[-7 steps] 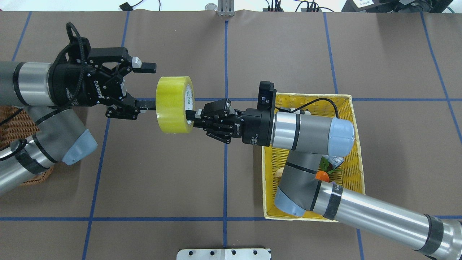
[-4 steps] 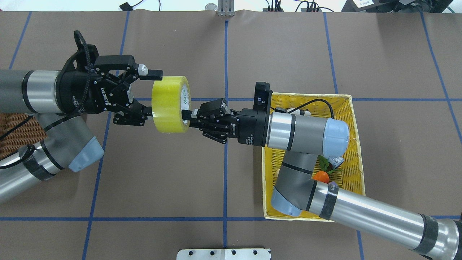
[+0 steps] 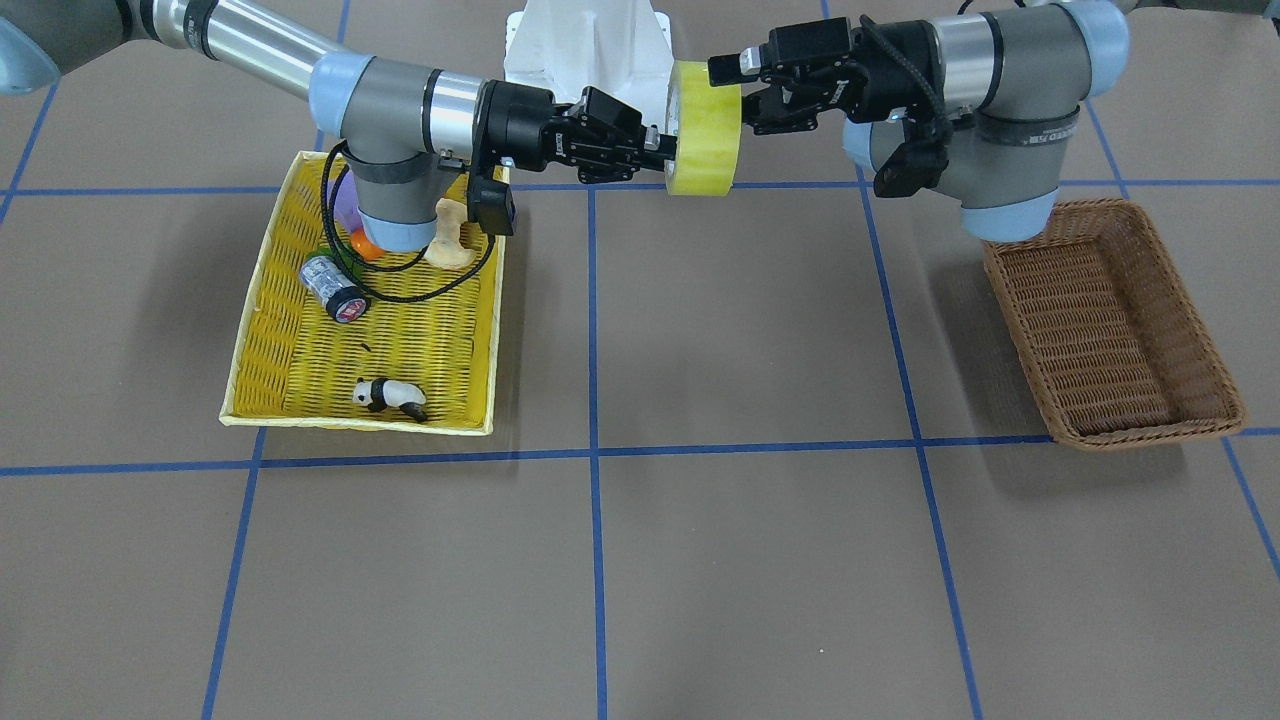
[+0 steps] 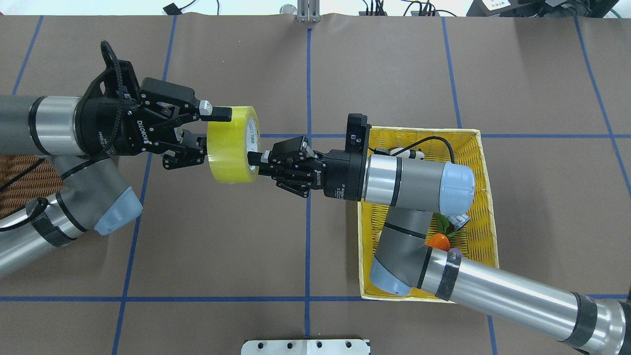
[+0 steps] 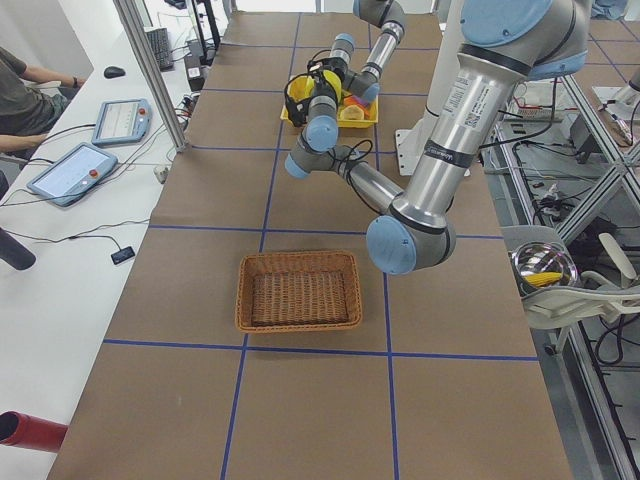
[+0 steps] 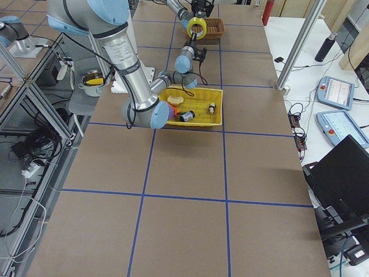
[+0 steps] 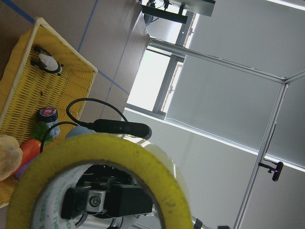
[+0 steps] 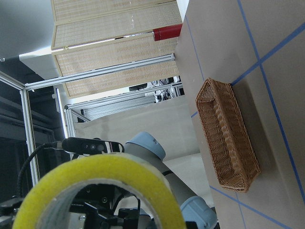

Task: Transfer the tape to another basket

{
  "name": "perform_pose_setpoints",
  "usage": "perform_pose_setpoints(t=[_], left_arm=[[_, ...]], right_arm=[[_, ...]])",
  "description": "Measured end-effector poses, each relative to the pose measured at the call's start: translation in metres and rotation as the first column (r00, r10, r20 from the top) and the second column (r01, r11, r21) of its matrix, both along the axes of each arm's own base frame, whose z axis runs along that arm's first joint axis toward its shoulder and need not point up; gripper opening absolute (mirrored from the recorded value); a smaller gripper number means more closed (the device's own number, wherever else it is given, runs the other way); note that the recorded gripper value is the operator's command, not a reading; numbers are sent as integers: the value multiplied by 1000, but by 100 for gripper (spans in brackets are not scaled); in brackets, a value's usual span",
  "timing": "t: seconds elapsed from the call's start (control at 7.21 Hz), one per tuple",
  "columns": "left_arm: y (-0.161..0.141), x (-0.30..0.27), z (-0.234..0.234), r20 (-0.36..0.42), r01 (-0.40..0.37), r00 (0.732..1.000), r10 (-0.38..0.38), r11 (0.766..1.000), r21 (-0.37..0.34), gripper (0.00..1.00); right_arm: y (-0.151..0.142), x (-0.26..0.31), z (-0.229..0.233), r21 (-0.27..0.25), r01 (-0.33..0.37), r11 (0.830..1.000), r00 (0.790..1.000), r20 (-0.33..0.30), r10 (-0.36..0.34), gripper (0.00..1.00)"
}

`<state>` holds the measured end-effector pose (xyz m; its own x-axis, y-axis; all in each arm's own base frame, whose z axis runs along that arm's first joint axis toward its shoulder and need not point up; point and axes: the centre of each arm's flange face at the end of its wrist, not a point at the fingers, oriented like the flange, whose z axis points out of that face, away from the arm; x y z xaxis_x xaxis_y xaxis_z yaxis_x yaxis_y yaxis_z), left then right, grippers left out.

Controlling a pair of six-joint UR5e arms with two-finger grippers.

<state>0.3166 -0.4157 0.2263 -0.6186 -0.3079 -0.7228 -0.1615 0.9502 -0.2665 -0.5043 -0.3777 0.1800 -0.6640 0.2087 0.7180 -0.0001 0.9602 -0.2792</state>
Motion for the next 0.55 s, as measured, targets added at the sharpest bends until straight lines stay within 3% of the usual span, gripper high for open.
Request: perform_pose_setpoints(t=[0.14, 0.55], left_arm=[[0, 0, 0, -1, 0, 1000, 0, 1000, 1, 11], [2, -2, 1, -3, 0, 1000, 0, 1000, 2, 2]], right_arm=[[1, 1, 0, 5, 1, 1000, 1000, 11, -1, 99], [2, 4, 3, 4, 0, 1000, 1000, 23, 0, 100]])
